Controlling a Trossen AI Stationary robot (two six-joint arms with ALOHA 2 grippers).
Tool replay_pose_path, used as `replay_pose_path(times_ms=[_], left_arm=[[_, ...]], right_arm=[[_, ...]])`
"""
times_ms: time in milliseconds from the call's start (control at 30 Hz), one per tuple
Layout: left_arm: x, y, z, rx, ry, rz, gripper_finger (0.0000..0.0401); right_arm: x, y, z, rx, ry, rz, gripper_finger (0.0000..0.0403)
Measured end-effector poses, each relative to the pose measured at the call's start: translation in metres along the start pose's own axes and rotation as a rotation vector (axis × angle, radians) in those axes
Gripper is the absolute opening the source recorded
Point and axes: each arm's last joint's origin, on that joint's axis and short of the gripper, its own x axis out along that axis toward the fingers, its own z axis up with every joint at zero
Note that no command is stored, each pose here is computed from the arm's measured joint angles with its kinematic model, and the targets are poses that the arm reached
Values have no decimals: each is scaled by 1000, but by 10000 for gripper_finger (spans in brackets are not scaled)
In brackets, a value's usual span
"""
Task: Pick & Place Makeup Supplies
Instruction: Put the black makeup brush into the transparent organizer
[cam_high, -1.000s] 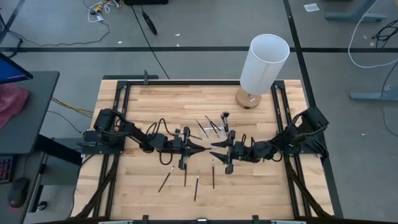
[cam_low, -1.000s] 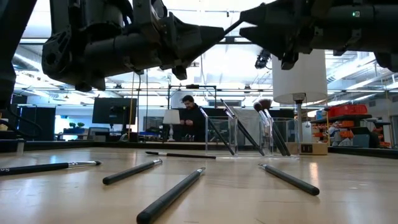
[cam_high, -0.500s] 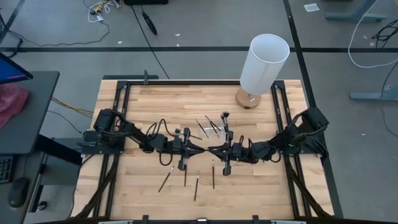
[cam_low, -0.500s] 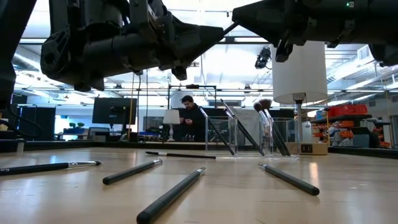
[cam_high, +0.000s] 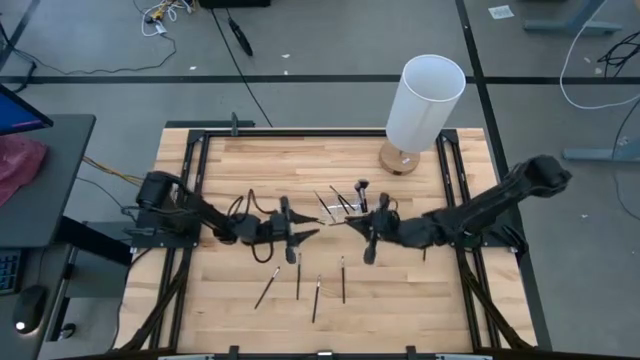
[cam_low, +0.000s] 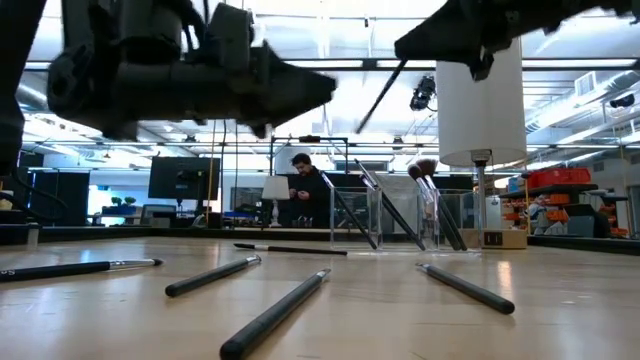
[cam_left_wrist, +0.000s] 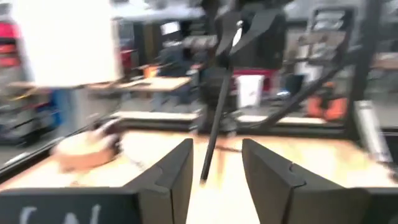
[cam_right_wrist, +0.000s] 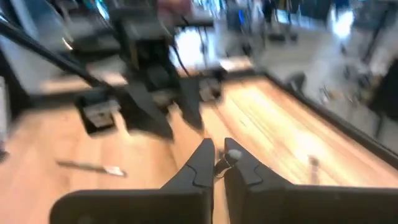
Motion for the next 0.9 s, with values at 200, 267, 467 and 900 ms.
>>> replay_pose_path(times_ms=[200,267,467,900], left_arm=[[-27,0,0,60,150,206,151],[-34,-1,-3,71,197,277,147],[-42,-1,-11,94,258,384,133],[-43,0,-15,86,290,365,128]], right_arm=[[16,-25,42,-28,248,-41,10],[27,-35,50,-18,300,-27,10],[63,-62,57,-18,406,-28,10],[107,-98,38,102,600,131,10]])
